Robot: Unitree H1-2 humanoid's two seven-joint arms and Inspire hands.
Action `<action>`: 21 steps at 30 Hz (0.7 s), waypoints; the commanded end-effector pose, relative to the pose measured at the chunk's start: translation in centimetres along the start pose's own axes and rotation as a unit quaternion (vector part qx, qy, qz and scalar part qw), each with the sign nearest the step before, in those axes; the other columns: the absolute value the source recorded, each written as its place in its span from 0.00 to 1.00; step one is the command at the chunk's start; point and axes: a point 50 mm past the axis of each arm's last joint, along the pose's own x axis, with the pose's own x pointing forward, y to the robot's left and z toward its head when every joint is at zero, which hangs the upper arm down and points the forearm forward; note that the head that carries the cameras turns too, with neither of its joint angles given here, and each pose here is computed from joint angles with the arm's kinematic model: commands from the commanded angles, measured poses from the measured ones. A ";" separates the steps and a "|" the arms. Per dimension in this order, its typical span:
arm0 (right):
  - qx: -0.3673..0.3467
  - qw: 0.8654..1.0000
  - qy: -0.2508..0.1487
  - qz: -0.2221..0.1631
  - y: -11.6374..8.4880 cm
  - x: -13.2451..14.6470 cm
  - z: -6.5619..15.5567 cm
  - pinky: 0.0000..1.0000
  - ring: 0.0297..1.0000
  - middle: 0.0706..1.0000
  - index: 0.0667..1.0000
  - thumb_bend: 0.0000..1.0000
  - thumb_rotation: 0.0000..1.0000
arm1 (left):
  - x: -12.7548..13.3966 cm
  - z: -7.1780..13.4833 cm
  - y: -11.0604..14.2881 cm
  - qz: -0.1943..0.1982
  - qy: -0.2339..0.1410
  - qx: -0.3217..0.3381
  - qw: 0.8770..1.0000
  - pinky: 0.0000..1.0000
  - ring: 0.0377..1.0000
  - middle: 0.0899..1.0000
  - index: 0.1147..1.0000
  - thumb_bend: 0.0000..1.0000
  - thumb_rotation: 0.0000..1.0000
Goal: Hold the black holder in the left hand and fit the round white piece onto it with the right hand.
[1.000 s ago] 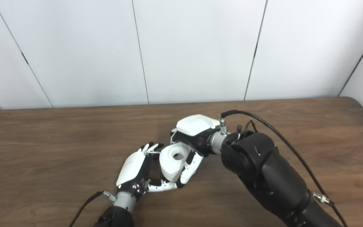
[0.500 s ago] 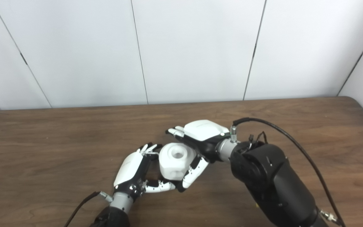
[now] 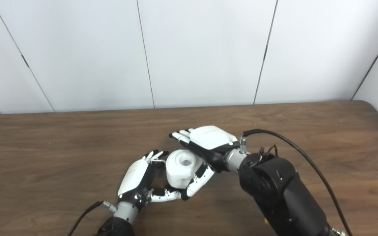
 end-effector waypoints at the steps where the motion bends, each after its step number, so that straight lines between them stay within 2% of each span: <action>1: -0.008 0.999 -0.003 -0.037 -1.5 0.0 0.0 1.00 1.00 1.00 1.00 1.00 0.49 | -0.1 -0.2 -0.3 -0.016 0.013 -0.008 1.000 1.00 1.00 0.91 0.41 0.52 0.05; 10: 0.079 0.993 0.002 -0.086 -1.6 -1.8 -2.1 1.00 1.00 1.00 1.00 1.00 0.53 | 0.0 -1.0 0.1 -0.014 0.018 -0.004 1.000 1.00 1.00 0.91 0.41 0.52 0.05; 13: 0.107 0.987 0.007 -0.120 -1.6 -3.2 -3.2 1.00 1.00 1.00 1.00 1.00 0.56 | 0.1 -1.4 0.2 -0.016 0.019 -0.003 1.000 1.00 1.00 0.92 0.41 0.52 0.05; 16: 0.129 0.980 0.018 -0.150 -1.4 -4.5 -4.4 1.00 1.00 1.00 1.00 1.00 0.55 | 0.1 -1.8 0.6 -0.022 0.020 0.000 1.000 1.00 1.00 0.95 0.42 0.52 0.05; 21: 0.164 0.969 0.031 -0.184 -0.3 -6.6 -6.6 1.00 1.00 1.00 1.00 1.00 0.56 | 0.0 -2.5 1.3 -0.037 0.023 0.004 0.999 1.00 1.00 1.00 0.43 0.52 0.06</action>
